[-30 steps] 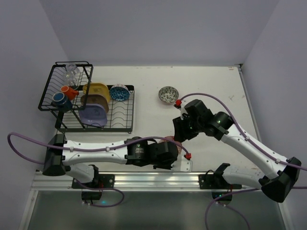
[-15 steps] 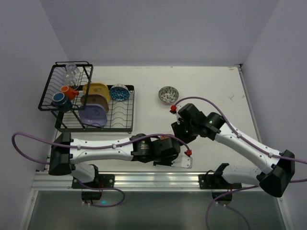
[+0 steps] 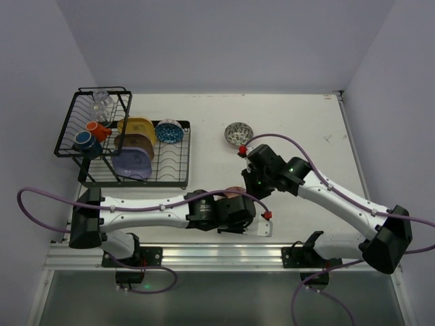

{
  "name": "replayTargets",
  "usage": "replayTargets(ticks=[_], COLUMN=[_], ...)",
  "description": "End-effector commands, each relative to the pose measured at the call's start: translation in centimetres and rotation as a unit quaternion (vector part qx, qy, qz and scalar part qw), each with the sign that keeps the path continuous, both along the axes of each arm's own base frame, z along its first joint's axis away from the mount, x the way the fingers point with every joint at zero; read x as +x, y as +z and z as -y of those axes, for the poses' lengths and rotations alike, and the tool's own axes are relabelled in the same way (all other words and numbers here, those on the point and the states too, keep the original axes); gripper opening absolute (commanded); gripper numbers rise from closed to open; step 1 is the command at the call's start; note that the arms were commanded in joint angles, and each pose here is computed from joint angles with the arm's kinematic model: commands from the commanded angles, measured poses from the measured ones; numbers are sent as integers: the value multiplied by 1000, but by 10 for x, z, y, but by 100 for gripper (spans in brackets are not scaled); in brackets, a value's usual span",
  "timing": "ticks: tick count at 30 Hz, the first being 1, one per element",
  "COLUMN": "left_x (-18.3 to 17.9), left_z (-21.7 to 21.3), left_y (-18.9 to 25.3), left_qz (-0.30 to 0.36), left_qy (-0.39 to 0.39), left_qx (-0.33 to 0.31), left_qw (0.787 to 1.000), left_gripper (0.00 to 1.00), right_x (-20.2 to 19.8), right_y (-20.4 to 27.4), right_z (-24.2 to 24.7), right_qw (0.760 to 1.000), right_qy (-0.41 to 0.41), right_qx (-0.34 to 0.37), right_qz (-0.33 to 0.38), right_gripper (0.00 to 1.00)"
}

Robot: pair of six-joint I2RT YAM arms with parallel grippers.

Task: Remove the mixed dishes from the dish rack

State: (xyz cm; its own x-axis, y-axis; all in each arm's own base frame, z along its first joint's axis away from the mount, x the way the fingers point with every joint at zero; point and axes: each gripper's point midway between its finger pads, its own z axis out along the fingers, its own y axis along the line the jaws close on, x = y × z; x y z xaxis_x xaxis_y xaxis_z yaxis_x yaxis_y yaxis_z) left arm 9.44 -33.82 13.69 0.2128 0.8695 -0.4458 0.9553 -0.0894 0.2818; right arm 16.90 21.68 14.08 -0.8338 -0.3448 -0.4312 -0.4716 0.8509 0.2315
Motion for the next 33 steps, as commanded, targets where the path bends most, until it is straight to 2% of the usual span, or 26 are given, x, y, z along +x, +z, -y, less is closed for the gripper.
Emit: replayTargets(ticks=[1,2,4,6,7,10,14,15,18,22,24,25,27,28,29,31,33], left_x=[25,35,43,51,53,61,83,82,81,86,98,113,126,137,141,148,151], left_z=[2,2,-3,-7,-8,-15,-38,-42,-61,-82,-98,-111,-122,-137,-137,-151,-161], left_y=[13,20,22,26,27,34,51,51,49,52,68,82,94,106,109,123,127], left_qz=[60,85,106,125,129,144,190,176,159,146,163,165,157,151,135,135,151], left_qy=[32,53,79,105,113,158,283,327,385,431,469,502,533,553,556,569,578], left_qx=[-21,-32,-39,-47,-50,-68,-100,-115,-113,-137,-177,-213,-261,-290,-312,-337,-335], left_qw=[997,994,990,985,984,974,935,921,902,880,850,822,789,766,758,738,729], left_gripper=[23,30,51,66,99,100,100,100,100,100,100,100,100,100,100,100,100], right_x=[5,7,13,21,24,39,68,81,112,156,185,199,224,233,244,263,283], right_y=[14,16,20,24,25,27,36,42,55,69,89,80,97,96,83,92,85], right_z=[-7,-7,-8,-9,-8,-2,17,28,53,64,62,57,49,45,39,32,27], right_qw=[1000,999,999,998,998,996,990,986,975,960,949,949,943,942,943,937,932], right_qy=[-2,-6,-18,-31,-36,-64,-115,-140,-190,-236,-252,-259,-266,-269,-274,-282,-292], right_qx=[22,24,29,29,29,30,44,53,60,85,110,106,121,124,124,139,146], right_qz=[19,24,35,44,46,52,68,73,98,123,153,144,159,157,141,154,161], right_gripper=[0,0,0,0,0,0,0,0,0,0,0,0,0,0,0,0,0])
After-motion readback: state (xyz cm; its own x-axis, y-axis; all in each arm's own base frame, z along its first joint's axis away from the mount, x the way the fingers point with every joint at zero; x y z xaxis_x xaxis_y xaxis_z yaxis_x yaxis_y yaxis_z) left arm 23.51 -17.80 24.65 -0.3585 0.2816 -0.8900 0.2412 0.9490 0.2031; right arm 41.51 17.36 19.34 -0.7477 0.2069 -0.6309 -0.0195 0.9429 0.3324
